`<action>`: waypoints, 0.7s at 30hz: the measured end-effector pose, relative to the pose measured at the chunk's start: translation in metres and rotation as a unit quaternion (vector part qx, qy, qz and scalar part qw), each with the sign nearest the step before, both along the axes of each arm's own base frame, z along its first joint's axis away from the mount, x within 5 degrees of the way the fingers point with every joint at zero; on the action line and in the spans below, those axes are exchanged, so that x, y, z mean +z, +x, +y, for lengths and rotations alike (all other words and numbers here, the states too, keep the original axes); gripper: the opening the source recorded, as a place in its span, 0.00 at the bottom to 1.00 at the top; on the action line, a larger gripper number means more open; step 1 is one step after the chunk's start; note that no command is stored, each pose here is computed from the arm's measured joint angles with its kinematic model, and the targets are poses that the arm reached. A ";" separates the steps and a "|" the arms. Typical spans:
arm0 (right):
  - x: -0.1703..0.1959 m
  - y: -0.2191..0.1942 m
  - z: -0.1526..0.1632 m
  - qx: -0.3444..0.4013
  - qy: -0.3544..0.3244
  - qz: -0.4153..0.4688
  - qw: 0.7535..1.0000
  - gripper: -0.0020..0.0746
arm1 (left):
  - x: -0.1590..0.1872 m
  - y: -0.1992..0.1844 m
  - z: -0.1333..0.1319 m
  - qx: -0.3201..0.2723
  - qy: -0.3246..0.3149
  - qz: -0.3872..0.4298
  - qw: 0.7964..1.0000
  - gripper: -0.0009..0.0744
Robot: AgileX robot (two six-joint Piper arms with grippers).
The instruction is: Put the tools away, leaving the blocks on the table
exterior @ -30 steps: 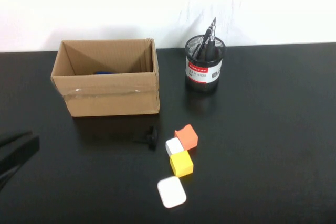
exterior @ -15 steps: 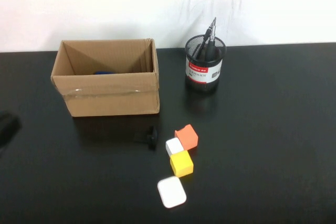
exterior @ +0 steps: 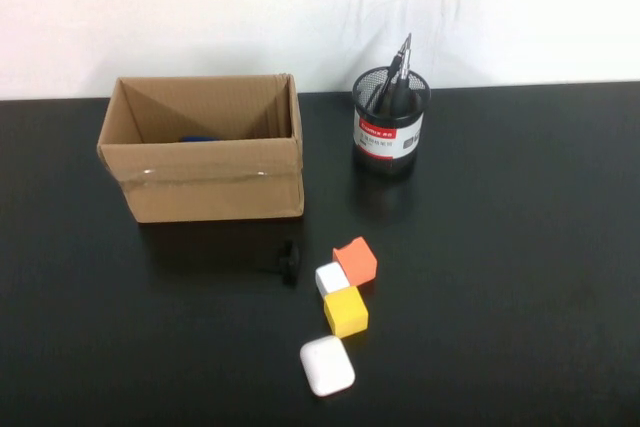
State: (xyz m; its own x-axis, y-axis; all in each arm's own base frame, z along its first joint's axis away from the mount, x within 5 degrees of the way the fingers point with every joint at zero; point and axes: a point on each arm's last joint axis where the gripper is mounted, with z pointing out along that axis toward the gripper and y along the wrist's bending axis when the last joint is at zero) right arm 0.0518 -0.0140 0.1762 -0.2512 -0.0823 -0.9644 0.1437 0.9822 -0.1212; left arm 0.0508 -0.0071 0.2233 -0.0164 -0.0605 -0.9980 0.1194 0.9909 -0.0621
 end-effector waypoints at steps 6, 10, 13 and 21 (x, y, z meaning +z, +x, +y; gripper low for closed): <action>0.000 0.000 0.000 0.000 0.000 0.000 1.000 0.02 | -0.042 0.004 0.004 0.048 -0.027 0.095 0.994 0.01; 0.000 0.000 0.000 0.000 0.000 0.000 1.000 0.02 | -0.050 0.002 0.005 0.049 -0.011 0.138 0.989 0.01; 0.000 0.000 0.000 0.000 0.000 0.000 1.000 0.02 | -0.050 0.002 0.005 0.049 -0.010 0.137 0.989 0.01; 0.000 0.000 0.000 0.000 0.000 0.000 1.000 0.02 | -0.050 0.002 0.005 0.049 -0.010 0.137 0.989 0.01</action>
State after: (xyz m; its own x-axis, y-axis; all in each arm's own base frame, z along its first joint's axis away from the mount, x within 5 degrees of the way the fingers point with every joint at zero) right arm 0.0518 -0.0141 0.1762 -0.2512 -0.0831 -0.9644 0.1437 0.9821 -0.1221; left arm 0.0532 -0.0023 0.1729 -0.2803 -0.0947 -0.9552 -0.0008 0.9951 -0.0984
